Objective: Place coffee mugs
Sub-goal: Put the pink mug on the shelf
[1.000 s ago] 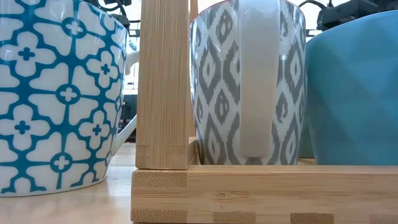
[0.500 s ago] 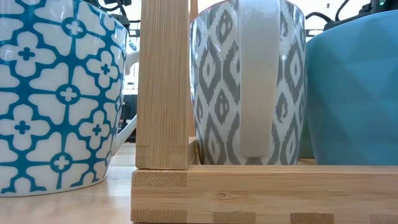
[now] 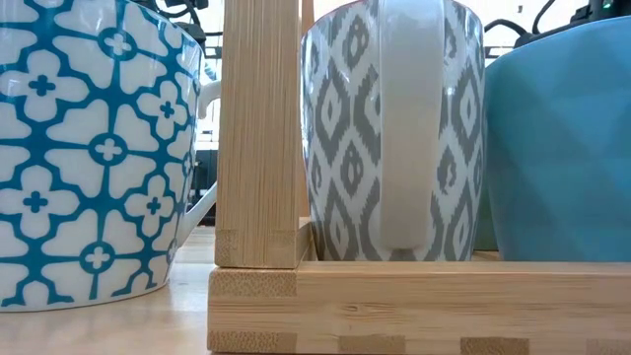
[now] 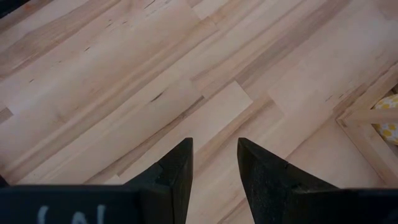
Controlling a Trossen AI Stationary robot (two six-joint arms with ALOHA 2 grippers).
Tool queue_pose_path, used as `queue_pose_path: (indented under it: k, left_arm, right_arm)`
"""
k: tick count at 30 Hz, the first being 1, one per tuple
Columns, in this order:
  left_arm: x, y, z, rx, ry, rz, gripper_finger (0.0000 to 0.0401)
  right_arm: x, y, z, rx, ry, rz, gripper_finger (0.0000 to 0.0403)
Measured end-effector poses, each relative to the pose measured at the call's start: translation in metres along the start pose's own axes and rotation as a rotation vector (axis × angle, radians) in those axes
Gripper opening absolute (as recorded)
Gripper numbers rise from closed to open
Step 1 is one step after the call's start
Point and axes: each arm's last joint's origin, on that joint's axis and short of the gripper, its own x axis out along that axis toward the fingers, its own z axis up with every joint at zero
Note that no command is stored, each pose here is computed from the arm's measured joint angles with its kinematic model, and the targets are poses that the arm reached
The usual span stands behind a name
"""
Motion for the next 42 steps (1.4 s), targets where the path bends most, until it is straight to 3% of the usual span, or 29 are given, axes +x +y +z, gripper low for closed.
queue_pose_path:
  k: [12,31,42]
  left_arm:
    - [0.0000,0.0000,0.0000,0.000,0.000,0.000,0.0133]
    - [0.0000,0.0000,0.0000,0.000,0.000,0.000,0.0133]
    - [0.0000,0.0000,0.0000,0.000,0.000,0.000,0.0133]
  right_arm:
    - [0.0001,0.0005,0.0001,0.002,-0.001,0.005,0.0073]
    - [0.0002,0.0010,0.0000,0.003,-0.001,0.010,0.0168]
    - [0.0002,0.0010,0.0000,0.003,0.000,0.009,0.0172]
